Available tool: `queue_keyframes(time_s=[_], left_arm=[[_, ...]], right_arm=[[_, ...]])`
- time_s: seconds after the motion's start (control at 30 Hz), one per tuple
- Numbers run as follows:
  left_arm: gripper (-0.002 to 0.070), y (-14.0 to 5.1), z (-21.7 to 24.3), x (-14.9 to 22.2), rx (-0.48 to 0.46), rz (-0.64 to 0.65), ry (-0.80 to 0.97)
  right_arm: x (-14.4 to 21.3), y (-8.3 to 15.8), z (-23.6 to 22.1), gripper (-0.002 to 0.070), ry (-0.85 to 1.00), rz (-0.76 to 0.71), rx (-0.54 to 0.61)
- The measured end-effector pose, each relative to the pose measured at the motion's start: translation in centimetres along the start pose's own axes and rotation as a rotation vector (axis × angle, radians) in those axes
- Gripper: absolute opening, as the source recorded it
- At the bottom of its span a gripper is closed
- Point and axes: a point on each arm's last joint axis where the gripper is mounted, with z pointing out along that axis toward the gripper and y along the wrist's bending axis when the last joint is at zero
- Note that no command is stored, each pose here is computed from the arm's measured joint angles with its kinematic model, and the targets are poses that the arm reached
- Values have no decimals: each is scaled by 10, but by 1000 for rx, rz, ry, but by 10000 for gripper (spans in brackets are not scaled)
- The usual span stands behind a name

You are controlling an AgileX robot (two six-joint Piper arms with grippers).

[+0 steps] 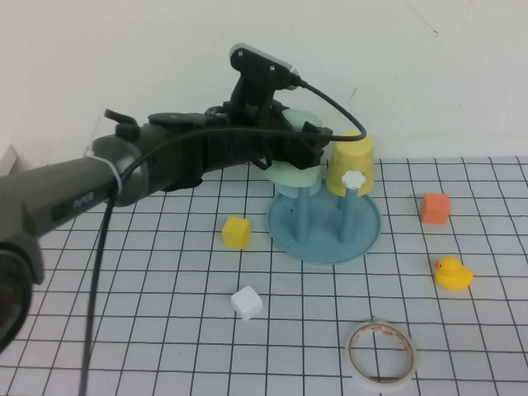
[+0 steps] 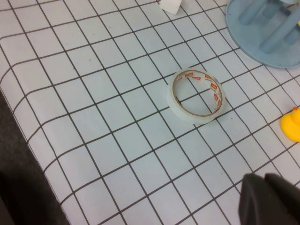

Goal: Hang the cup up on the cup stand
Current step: Place the cup on the cup holder

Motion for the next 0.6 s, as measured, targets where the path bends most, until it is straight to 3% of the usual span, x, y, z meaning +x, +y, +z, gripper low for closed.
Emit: queue_keyframes(time_s=[0.6], left_arm=[[564,4,18,-7,13,4,-42]], right_arm=[[0,0,0,-1,2,0,0]])
